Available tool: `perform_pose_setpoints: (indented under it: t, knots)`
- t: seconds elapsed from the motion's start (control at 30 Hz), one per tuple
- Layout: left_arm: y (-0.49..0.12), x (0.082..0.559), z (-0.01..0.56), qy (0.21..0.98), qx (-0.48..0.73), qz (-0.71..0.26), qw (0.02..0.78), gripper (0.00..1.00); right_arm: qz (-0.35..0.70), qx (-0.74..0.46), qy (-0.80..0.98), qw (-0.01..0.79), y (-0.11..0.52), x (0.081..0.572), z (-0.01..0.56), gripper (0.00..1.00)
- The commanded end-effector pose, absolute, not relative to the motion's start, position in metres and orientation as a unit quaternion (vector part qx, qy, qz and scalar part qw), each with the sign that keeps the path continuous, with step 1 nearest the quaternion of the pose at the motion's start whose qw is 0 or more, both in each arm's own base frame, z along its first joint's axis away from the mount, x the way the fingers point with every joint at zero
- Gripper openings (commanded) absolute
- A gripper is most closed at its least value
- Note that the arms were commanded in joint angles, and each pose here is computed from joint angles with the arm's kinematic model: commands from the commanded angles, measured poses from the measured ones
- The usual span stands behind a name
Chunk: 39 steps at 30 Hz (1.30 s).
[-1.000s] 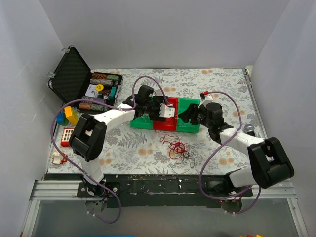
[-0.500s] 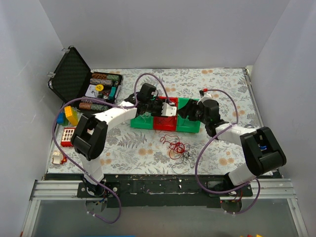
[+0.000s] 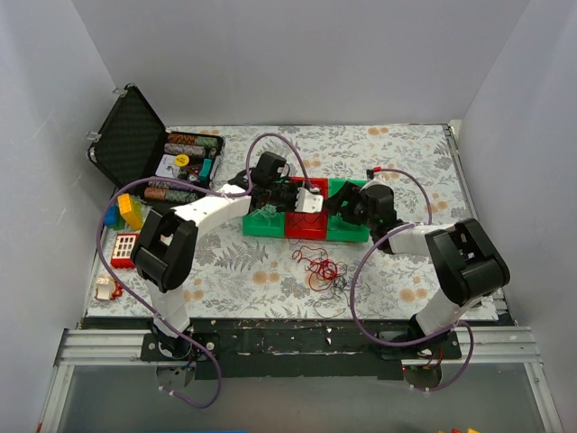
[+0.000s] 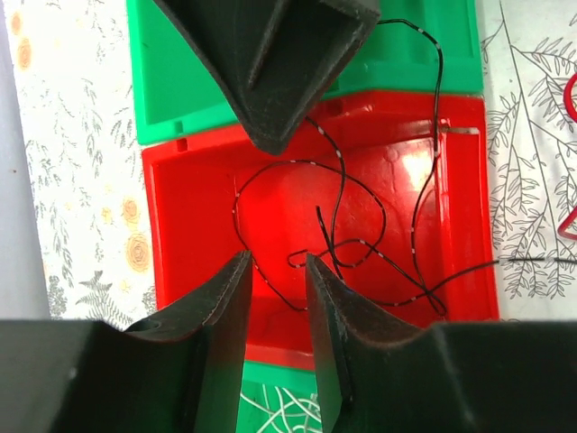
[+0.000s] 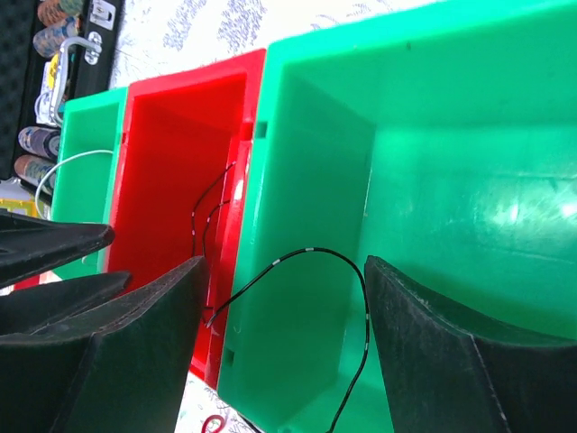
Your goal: Untangle the cables
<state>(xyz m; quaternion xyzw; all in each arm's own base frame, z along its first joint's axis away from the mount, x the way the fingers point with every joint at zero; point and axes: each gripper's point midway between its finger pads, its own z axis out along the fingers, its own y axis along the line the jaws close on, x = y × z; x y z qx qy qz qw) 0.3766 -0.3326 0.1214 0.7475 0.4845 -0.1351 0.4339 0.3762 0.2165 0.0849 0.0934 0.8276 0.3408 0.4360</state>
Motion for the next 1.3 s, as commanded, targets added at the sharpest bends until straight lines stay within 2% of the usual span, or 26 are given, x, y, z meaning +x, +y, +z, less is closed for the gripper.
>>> perform_pose_setpoints:
  t: [0.0, 0.13, 0.57, 1.0, 1.17, 1.27]
  knots:
    - [-0.329, 0.365, 0.119, 0.475, 0.754, -0.139, 0.432, 0.29, 0.392, 0.119, 0.808, 0.424, 0.228, 0.378, 0.089, 0.79]
    - [-0.327, 0.363, 0.114, 0.479, 0.752, -0.141, 0.429, 0.29, 0.426, 0.106, 0.797, 0.415, 0.24, 0.375, 0.095, 0.73]
    - [-0.333, 0.358, 0.114, 0.479, 0.747, -0.144, 0.438, 0.3, 0.396, 0.046, 0.785, 0.473, 0.241, 0.37, 0.134, 0.32]
    - [-0.335, 0.362, 0.124, 0.484, 0.735, -0.135, 0.455, 0.3, 0.393, -0.039, 0.766, 0.507, 0.269, 0.36, 0.161, 0.26]
    - [-0.338, 0.387, 0.164, 0.514, 0.674, -0.125, 0.515, 0.31, 0.409, -0.082, 0.758, 0.502, 0.291, 0.355, 0.163, 0.18]
    - [-0.328, 0.407, 0.197, 0.539, 0.629, -0.114, 0.548, 0.38, 0.408, -0.092, 0.759, 0.499, 0.298, 0.356, 0.161, 0.15]
